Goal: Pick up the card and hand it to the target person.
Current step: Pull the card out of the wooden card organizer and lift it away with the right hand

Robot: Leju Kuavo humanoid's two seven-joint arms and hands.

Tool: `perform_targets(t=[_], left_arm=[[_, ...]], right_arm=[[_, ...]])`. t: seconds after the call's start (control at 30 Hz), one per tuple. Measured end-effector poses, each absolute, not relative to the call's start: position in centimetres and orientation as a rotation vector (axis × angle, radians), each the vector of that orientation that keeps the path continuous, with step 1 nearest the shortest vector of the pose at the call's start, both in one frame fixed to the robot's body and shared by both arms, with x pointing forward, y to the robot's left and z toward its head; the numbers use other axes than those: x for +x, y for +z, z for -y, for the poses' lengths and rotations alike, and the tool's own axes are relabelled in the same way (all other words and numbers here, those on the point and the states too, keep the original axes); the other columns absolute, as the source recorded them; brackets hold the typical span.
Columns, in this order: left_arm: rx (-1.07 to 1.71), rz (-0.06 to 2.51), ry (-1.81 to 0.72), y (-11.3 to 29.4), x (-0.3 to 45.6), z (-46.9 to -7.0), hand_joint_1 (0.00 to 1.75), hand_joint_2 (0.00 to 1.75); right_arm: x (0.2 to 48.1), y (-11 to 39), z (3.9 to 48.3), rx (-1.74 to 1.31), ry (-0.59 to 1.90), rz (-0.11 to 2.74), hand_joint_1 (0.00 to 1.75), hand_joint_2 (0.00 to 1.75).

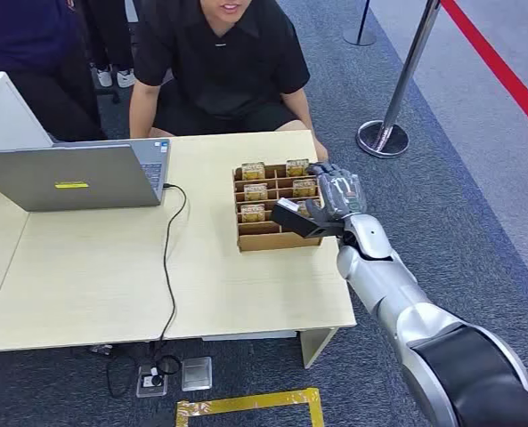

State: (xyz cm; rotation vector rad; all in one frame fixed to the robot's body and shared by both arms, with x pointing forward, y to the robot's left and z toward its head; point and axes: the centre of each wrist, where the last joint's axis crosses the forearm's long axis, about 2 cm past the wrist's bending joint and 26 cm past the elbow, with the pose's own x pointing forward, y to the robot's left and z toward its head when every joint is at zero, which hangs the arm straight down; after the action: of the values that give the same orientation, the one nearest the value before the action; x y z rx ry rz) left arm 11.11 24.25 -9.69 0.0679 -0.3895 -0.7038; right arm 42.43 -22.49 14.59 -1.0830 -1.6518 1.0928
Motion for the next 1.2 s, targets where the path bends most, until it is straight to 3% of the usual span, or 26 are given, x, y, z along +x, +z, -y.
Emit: perform_targets(t=[1.2], left_arm=[[0.073, 0.385, -0.703, -9.7, 11.1, -24.2, 0.00, 0.00]], right_arm=[[41.3, 12.4, 22.6, -1.037, 1.158, 1.552, 0.76, 1.75]])
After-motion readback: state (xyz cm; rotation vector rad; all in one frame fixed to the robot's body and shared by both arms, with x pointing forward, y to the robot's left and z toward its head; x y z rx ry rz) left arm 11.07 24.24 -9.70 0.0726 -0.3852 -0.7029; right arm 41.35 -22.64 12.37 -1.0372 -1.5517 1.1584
